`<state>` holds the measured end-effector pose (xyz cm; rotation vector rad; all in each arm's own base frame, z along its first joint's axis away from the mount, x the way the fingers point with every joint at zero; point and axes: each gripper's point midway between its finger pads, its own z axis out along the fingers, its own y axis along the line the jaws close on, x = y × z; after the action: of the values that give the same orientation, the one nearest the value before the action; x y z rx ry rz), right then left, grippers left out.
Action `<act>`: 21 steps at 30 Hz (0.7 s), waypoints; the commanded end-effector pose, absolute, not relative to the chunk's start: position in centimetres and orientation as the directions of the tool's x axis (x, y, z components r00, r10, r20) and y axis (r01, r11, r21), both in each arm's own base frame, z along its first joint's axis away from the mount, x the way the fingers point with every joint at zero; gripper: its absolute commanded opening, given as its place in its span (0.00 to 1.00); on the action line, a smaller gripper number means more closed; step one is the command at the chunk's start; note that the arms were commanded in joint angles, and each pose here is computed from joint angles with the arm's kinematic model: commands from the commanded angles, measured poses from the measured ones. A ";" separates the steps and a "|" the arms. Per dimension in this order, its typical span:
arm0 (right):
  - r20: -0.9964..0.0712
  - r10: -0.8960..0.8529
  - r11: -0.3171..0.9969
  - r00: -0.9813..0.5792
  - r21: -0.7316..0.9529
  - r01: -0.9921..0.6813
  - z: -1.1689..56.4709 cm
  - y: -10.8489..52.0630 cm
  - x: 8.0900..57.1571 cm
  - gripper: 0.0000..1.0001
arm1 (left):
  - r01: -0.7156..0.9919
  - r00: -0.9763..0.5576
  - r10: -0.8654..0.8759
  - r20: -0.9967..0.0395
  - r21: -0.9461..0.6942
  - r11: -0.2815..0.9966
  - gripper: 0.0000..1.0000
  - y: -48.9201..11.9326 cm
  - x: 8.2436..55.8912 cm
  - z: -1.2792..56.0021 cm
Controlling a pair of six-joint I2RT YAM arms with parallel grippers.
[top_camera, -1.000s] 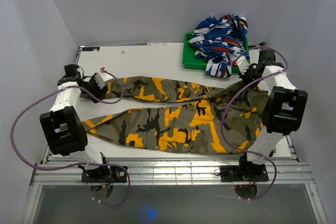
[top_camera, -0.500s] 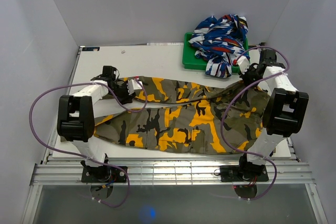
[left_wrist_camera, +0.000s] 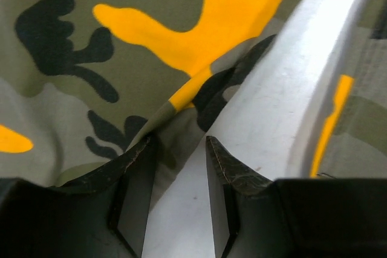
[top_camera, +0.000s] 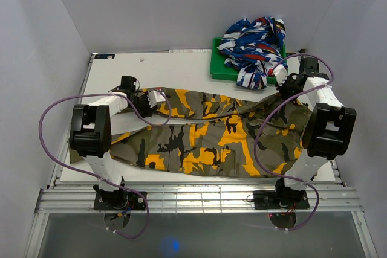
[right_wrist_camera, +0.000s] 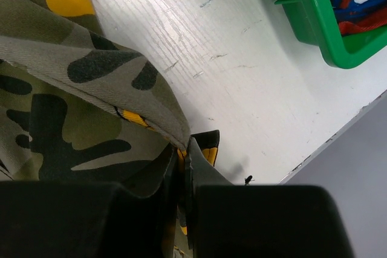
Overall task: Fold and stack the trousers
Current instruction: Flatten the trousers out
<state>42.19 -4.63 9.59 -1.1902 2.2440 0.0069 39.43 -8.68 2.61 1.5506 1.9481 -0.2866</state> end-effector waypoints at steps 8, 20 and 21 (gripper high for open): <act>-0.529 -0.758 0.586 -0.383 -0.293 -0.755 11.3 -4.9 41.4 0.08 | 0.898 -0.188 0.845 -0.501 0.262 0.355 0.56 -4.1 41.9 0.0; -0.554 -0.753 0.593 -0.356 -0.336 -0.732 13.8 -5.4 41.4 0.08 | 0.797 -0.333 0.771 -0.542 0.275 0.537 0.00 0.7 45.6 3.2; -0.555 -0.751 0.597 -0.357 -0.341 -0.726 14.0 -5.6 41.3 0.08 | 0.783 -0.346 0.760 -0.551 0.277 0.557 0.00 1.4 45.6 4.3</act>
<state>41.26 -5.06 10.65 -1.1839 2.2133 0.0076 46.59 -2.88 2.69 1.3739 2.0105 -0.0702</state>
